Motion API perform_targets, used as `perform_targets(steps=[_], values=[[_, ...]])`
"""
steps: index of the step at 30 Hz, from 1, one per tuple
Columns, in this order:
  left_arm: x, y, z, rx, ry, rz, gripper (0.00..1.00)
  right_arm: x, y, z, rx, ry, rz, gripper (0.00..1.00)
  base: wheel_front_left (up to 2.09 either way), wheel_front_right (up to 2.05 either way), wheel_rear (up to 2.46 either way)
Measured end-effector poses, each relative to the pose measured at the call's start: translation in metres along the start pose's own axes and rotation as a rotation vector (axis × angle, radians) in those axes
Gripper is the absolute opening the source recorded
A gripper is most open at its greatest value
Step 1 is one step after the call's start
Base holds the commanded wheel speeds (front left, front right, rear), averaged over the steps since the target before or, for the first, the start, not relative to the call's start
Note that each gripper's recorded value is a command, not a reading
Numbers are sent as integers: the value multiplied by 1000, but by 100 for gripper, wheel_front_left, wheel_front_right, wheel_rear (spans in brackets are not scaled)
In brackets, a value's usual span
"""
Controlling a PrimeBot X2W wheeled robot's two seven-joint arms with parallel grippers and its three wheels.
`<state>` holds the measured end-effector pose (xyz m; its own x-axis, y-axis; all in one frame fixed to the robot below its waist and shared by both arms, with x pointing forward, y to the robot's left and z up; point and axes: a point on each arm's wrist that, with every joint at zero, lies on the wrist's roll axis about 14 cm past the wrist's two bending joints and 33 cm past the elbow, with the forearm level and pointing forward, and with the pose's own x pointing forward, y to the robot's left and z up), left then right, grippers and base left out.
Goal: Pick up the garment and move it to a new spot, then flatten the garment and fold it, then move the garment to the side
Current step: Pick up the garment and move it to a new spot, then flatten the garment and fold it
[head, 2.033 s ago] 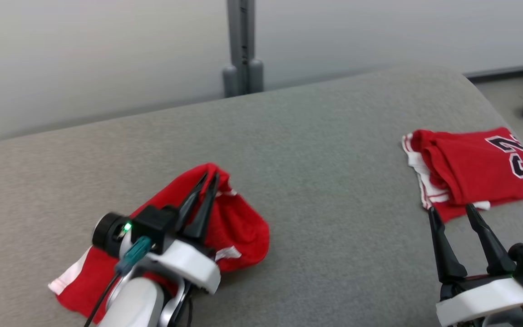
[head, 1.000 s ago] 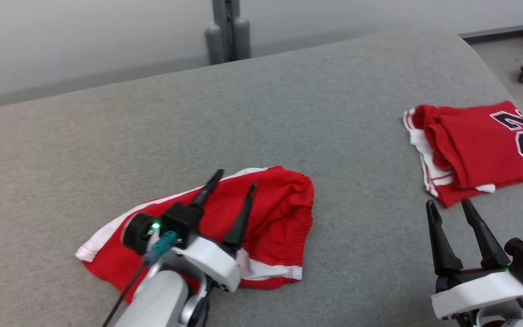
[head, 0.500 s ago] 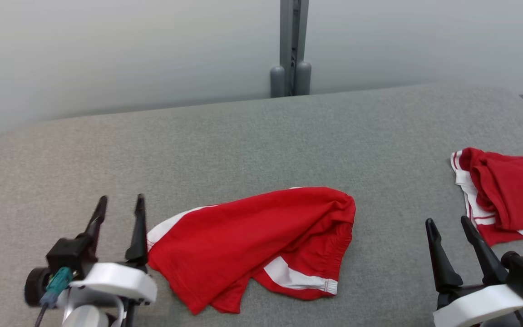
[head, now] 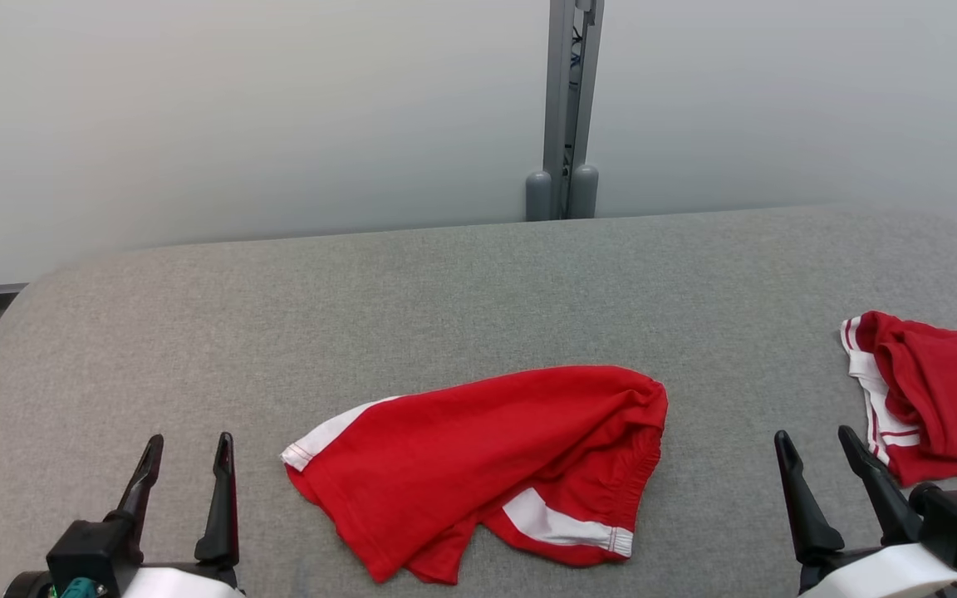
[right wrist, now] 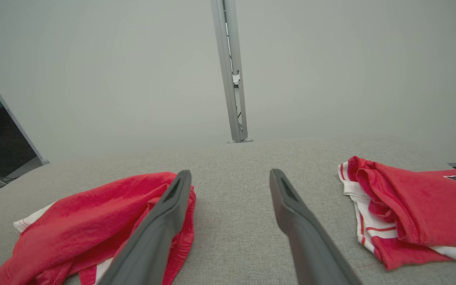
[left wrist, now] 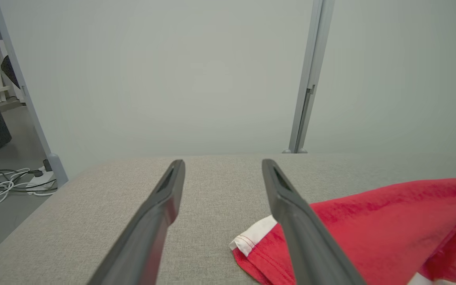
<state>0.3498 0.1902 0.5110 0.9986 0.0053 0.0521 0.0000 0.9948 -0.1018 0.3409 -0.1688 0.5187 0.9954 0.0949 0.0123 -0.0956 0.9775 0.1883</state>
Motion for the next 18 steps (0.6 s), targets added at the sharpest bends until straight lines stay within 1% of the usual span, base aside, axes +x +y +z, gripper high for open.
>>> perform_targets(steps=[9,18], values=[[-24,-12,-3,4,39,-30,100,-12,0,-2,-1,9,-5,100,0,0,0],[-30,-12,-5,13,68,-25,100,-14,0,-1,-4,12,-5,100,0,0,0]])
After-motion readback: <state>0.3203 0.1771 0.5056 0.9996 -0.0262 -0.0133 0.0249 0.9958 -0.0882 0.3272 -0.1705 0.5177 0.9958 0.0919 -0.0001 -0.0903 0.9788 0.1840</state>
